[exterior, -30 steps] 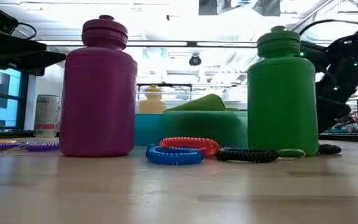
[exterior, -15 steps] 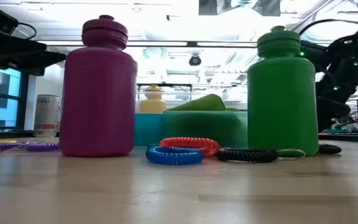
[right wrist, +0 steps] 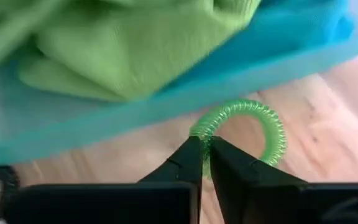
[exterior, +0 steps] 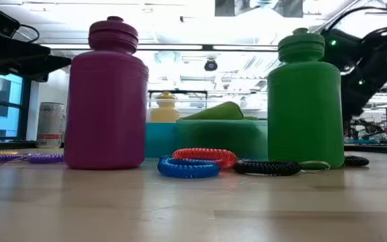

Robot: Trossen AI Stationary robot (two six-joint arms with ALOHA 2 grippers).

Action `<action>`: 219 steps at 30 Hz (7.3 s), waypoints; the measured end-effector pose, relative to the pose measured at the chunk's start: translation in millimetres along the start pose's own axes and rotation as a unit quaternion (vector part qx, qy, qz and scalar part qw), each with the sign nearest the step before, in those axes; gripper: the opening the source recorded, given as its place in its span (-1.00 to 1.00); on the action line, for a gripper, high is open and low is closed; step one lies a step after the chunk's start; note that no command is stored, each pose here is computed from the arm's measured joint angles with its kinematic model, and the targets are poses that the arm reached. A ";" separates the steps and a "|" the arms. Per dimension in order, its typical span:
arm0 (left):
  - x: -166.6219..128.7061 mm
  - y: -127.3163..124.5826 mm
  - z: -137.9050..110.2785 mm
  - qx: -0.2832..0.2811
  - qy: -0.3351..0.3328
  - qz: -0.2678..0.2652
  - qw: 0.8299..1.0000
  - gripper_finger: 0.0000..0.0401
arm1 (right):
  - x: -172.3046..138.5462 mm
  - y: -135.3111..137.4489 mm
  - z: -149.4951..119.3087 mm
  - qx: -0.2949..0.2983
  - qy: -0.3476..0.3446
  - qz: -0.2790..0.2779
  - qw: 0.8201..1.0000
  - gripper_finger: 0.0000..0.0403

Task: Pick & Place Sports Items
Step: Put the green spring keychain into the blue bin, then put top orange spring keychain into the blue bin

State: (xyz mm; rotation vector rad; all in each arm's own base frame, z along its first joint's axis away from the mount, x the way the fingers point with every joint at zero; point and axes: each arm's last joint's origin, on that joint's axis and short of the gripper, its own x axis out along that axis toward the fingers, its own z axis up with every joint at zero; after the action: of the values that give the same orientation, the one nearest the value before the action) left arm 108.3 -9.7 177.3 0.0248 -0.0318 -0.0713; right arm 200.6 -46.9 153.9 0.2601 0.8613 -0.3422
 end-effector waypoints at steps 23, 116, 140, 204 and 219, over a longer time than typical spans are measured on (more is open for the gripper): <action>0.0 0.0 0.0 0.000 0.000 0.000 1.000 0.18 | -54.3 10.3 59.7 -0.030 -0.360 0.072 0.930 -1.00; 0.0 0.0 0.0 0.000 0.000 0.000 1.000 0.18 | 85.9 62.7 163.4 -0.047 -0.341 0.132 0.929 -0.04; 0.0 0.0 0.0 0.000 0.000 0.000 1.000 0.18 | 53.3 61.0 173.7 -0.068 -0.356 0.090 0.928 -0.04; 0.0 0.0 0.0 0.000 0.000 0.000 1.000 0.18 | -43.9 -60.2 46.8 0.131 -0.114 -0.135 0.976 -0.04; 0.0 0.0 0.1 0.000 0.000 0.000 1.000 0.18 | -44.3 -80.9 31.5 0.167 -0.041 -0.120 0.978 -0.04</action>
State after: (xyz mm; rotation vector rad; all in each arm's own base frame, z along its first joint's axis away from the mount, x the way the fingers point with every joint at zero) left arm 108.3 -9.7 177.4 0.0250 -0.0318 -0.0711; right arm 163.7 -123.8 201.0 0.4520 0.7517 -0.7225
